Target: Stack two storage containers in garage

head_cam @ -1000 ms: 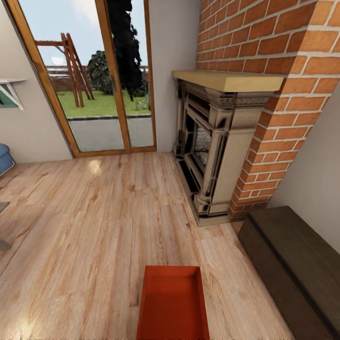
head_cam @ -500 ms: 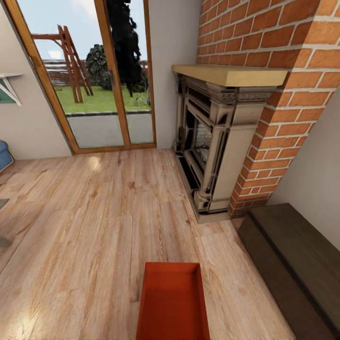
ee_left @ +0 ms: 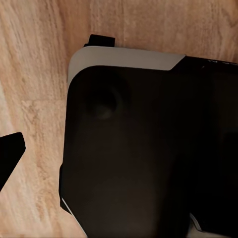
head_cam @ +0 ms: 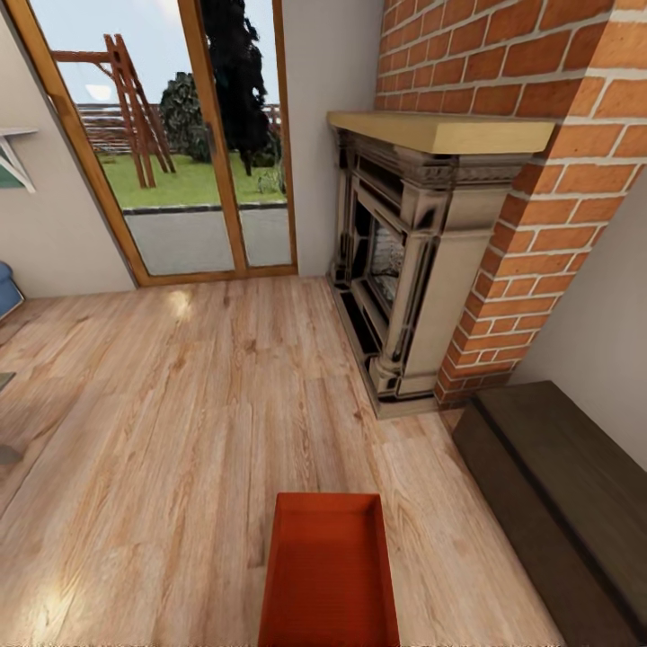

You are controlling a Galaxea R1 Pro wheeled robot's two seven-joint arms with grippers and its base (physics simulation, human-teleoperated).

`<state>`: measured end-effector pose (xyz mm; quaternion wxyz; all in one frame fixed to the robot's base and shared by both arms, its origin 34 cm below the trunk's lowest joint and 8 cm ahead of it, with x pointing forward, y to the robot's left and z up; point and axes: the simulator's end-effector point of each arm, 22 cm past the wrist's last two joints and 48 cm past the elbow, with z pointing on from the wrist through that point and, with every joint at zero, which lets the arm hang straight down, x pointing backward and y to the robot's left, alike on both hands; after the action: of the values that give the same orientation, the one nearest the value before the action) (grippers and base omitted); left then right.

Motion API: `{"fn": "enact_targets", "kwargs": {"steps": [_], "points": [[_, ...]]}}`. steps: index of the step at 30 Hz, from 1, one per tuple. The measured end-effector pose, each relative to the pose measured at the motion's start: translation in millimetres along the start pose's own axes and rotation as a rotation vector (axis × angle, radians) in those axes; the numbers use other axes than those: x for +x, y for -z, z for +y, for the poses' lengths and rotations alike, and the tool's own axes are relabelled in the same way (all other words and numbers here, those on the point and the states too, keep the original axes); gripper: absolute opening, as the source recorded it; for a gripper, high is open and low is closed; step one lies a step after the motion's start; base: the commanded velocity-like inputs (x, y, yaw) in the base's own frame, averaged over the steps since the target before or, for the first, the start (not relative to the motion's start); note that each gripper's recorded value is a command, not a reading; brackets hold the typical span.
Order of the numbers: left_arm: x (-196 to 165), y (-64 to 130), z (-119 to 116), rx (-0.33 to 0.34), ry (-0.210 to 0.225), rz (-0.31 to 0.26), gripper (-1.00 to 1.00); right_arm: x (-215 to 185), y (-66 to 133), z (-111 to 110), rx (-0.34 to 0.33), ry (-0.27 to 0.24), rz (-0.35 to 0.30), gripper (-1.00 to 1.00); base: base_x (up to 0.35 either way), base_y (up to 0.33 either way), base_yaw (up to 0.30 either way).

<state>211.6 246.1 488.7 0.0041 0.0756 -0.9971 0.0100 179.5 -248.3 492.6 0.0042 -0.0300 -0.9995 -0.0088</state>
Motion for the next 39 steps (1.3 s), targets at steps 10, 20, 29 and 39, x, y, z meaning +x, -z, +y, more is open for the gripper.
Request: {"fn": "enact_targets", "kwargs": {"steps": [10, 20, 29, 39], "points": [[6, -1.2, 1, -0.002, 0.0, 0.016, 1.0, 7, -0.6, 0, 0.001, 0.0, 0.016, 1.0, 0.0, 0.0, 0.0], [13, -2.2, 2, -0.004, 0.001, 0.032, 1.0, 13, -1.2, -1, 0.002, -0.001, 0.033, 1.0, 0.0, 0.0, 0.0], [19, -3.1, 3, -0.007, 0.001, 0.046, 1.0, 19, -1.6, -1, 0.003, -0.001, 0.047, 1.0, 0.0, 0.0, 0.0], [25, -4.0, 4, -0.009, 0.001, 0.062, 1.0, 25, -2.0, -2, 0.003, -0.001, 0.063, 1.0, 0.0, 0.0, 0.0]]}}
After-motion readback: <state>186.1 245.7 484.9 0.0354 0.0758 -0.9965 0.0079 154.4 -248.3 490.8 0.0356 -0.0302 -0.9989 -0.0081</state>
